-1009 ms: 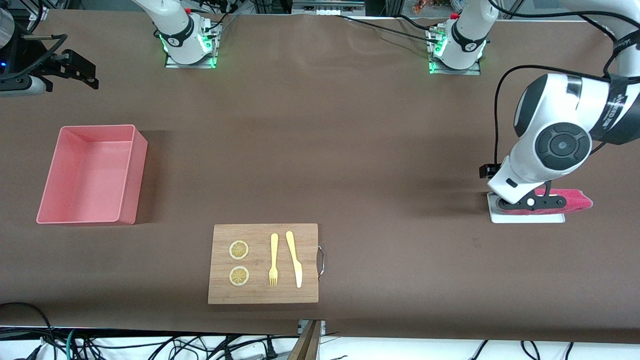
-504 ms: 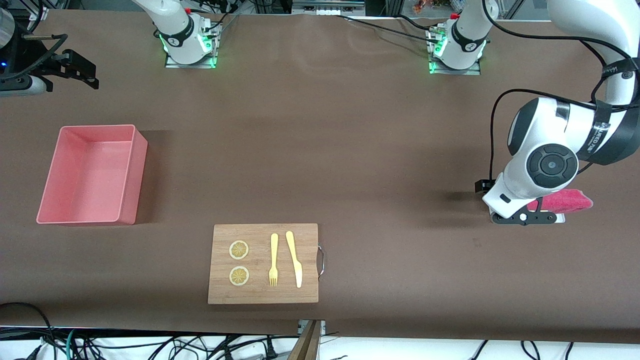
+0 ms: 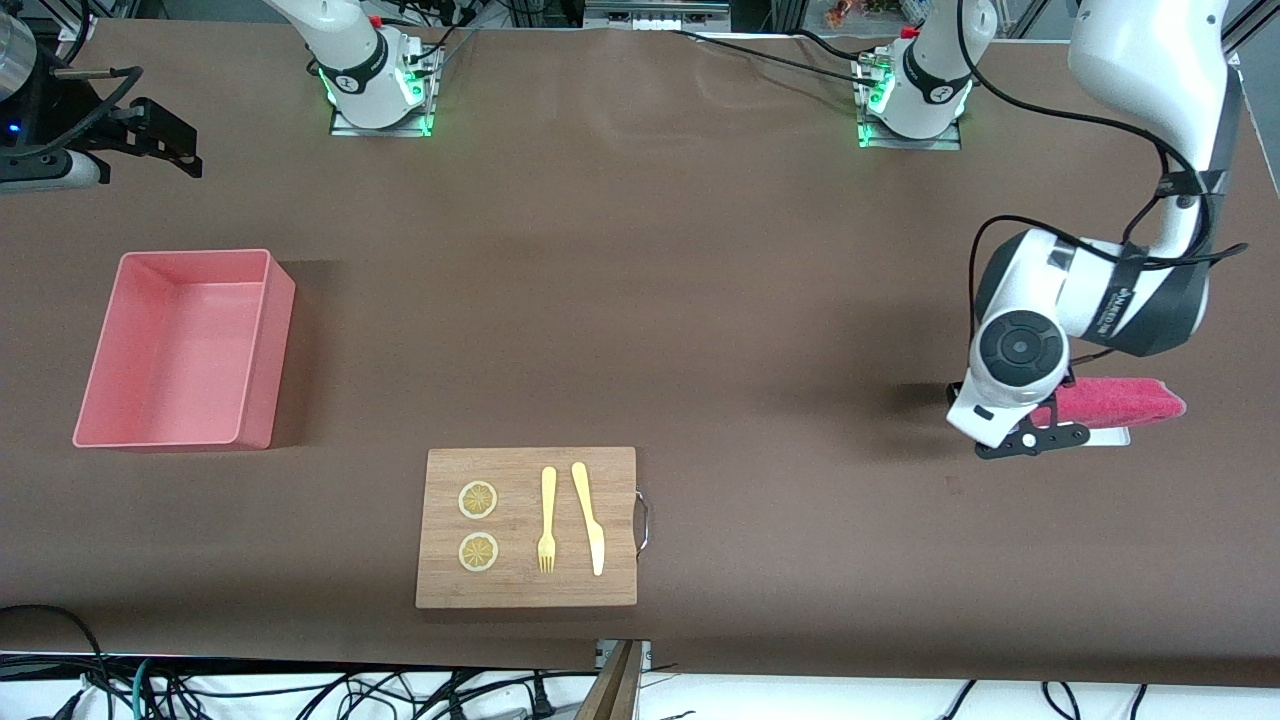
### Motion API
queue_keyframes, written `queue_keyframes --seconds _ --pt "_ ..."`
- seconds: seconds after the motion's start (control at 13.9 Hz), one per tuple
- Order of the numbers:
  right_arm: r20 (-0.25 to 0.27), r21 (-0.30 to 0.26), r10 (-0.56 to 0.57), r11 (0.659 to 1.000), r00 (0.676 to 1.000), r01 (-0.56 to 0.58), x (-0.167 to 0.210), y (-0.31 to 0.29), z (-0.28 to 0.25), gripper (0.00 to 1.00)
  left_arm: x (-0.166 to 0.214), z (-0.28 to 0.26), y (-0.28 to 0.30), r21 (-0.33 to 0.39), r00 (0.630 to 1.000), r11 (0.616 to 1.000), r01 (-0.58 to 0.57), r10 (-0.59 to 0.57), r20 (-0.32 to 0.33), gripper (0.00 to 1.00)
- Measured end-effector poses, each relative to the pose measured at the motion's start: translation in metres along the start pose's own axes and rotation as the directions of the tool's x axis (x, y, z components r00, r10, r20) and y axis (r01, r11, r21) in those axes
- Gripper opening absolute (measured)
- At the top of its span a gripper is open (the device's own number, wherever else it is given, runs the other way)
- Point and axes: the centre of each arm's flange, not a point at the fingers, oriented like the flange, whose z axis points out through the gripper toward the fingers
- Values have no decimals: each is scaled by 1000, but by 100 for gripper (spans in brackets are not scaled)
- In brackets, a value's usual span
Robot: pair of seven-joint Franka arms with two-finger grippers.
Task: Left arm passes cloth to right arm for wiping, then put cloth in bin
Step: 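Close the left gripper on the pink cloth's edge, then lift the pink cloth off the white tray with the left gripper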
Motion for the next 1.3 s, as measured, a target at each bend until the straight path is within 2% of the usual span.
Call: queue_keyframes --seconds 0.22,0.43,0.5,0.58,0.72,0.86,0.94,1.15,1.3 --pt "0 0 0 1000 1000 0 0 0 0 100 -23 20 27 101 985 982 162 -155 -72 100" --pt "0 0 -2 1000 1000 2 0 -1 0 100 -39 37 41 135 957 949 284 -272 -100 96" --pt "0 -1 -3 1000 1000 3 0 -2 0 100 -41 44 43 136 941 932 336 -324 -100 90" --pt "0 -1 -4 1000 1000 4 0 -2 0 100 -42 51 47 138 920 910 390 -378 -109 91" --pt "0 -1 -4 1000 1000 4 0 -2 0 100 -45 66 61 155 870 862 483 -453 -194 100" --pt "0 -1 -4 1000 1000 4 0 -2 0 100 -47 86 75 161 817 815 556 -502 -284 100" --pt "0 -1 -4 1000 1000 4 0 -2 0 100 -47 96 78 164 802 801 576 -513 -307 100" --pt "0 -1 -4 1000 1000 4 0 -3 0 100 -44 108 73 165 768 767 620 -552 -325 100" --pt "0 -1 -4 1000 1000 4 0 -3 0 100 -42 113 69 158 729 728 667 -594 -340 100"
